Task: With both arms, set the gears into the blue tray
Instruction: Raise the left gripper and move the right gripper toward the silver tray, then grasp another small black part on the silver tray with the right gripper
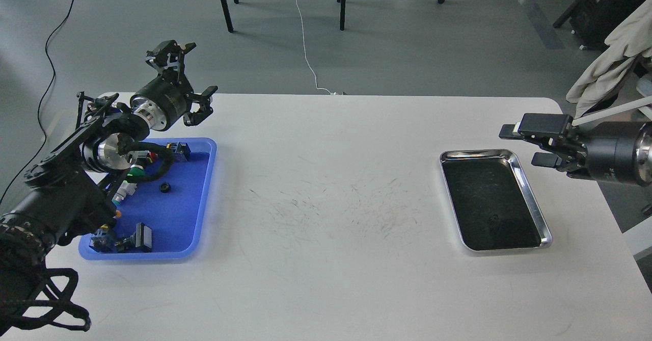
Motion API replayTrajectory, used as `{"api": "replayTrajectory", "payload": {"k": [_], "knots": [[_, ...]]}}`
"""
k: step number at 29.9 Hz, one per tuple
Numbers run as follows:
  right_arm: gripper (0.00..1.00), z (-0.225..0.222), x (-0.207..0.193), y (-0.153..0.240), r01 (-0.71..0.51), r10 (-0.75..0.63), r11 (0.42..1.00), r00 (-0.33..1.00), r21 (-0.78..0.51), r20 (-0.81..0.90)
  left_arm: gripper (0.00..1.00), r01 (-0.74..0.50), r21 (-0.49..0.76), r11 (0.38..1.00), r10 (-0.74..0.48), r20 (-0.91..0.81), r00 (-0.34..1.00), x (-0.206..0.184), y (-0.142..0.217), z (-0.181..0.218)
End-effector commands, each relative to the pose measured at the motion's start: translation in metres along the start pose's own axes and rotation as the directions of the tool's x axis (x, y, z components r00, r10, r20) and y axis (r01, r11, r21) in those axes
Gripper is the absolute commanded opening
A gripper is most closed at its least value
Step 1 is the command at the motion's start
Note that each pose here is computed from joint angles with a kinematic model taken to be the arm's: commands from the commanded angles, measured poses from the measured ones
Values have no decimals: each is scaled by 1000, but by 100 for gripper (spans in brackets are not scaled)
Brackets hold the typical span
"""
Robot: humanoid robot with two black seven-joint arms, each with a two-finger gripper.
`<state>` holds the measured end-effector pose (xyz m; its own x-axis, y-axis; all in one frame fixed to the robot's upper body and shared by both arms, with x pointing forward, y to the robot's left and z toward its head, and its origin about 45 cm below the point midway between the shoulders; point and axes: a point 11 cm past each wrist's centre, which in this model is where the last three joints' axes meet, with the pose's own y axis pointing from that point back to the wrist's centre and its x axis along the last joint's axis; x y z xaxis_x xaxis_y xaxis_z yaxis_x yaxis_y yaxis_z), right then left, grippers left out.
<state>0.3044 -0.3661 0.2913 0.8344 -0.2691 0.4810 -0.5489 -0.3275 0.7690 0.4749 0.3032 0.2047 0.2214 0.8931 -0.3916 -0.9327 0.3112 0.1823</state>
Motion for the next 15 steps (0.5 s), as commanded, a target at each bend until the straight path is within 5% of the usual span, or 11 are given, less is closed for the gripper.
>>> {"api": "replayTrajectory", "payload": {"k": [1, 15], "knots": [[98, 19, -14, -7, 33, -47, 994, 990, -102, -136, 98, 7, 4, 1000, -7, 4, 1000, -1, 0, -2], [97, 50, -37, -60, 155, -195, 964, 965, -215, -178, 98, -5, 37, 999, 4, 22, 1000, 3, 3, -13]]}}
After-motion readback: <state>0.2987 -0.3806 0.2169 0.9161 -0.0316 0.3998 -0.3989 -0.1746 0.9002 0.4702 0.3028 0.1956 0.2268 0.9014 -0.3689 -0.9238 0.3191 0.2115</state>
